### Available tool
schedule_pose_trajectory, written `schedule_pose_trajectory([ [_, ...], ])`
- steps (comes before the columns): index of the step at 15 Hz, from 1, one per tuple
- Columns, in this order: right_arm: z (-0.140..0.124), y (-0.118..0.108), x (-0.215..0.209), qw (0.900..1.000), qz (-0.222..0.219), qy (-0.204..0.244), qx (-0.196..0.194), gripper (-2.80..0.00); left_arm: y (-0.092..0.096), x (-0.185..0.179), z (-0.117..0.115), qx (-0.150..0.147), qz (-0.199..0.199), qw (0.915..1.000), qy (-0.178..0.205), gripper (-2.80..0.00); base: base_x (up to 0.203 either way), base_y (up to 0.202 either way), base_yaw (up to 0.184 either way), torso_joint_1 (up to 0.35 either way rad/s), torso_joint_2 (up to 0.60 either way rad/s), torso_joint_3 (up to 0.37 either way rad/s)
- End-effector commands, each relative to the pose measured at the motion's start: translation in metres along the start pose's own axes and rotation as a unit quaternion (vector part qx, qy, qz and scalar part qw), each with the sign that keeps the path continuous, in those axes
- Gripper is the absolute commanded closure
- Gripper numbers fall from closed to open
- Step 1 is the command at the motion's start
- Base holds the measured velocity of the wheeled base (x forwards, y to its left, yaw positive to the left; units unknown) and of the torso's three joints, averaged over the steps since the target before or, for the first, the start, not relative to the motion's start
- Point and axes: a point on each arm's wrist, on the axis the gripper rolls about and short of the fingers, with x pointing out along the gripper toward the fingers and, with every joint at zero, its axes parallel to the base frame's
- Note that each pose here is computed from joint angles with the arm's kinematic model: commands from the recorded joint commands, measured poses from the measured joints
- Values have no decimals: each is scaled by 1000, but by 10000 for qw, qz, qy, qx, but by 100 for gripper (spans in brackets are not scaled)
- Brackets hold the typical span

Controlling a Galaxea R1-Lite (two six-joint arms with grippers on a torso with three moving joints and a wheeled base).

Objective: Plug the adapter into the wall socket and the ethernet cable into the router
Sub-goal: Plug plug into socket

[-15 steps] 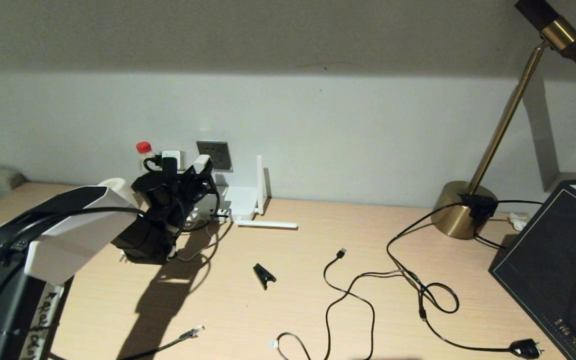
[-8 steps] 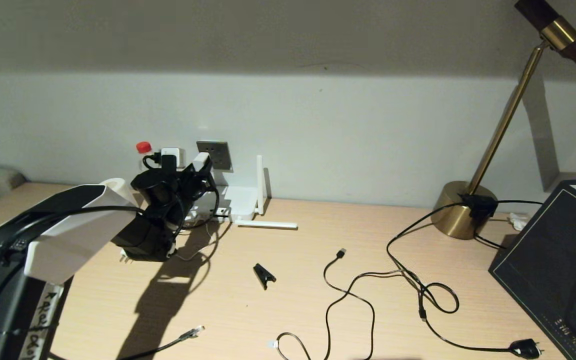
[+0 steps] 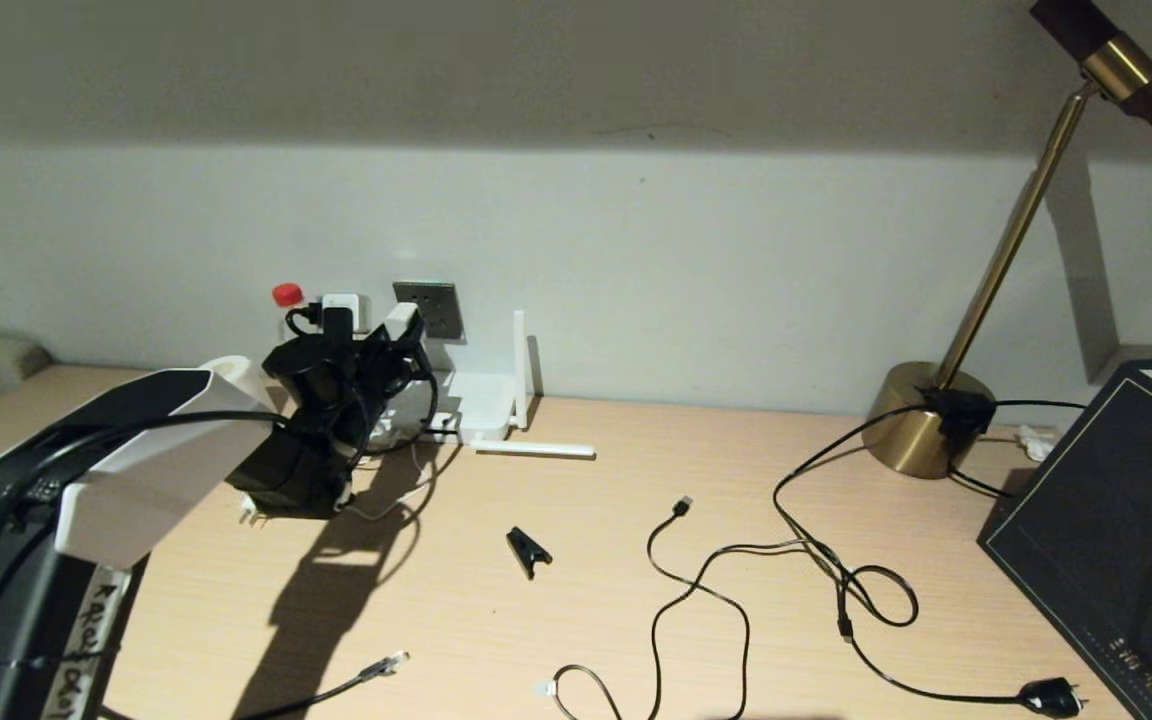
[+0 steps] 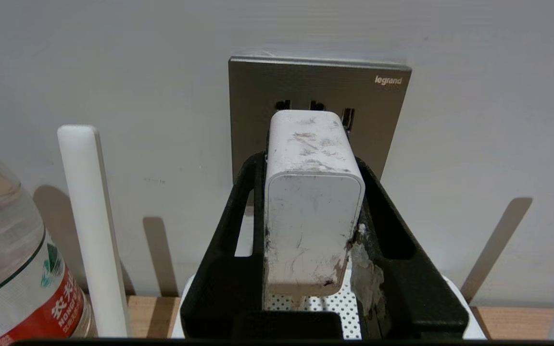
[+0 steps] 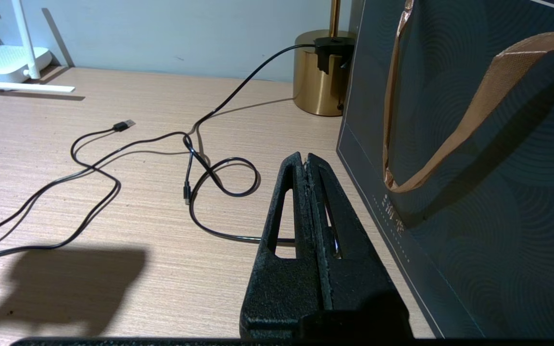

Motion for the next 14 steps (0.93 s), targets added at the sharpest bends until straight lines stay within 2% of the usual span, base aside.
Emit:
schedule_pose_trajectory([
  [1, -10, 0, 2, 9998, 0, 180, -5, 0, 0, 1, -2, 0, -1, 10000, -31, 0, 0, 0, 0, 0, 0, 0],
  [14, -10, 0, 2, 9998, 0, 180, -2, 0, 0, 3, 0, 1, 0, 10000, -57, 0, 0, 0, 0, 0, 0, 0],
])
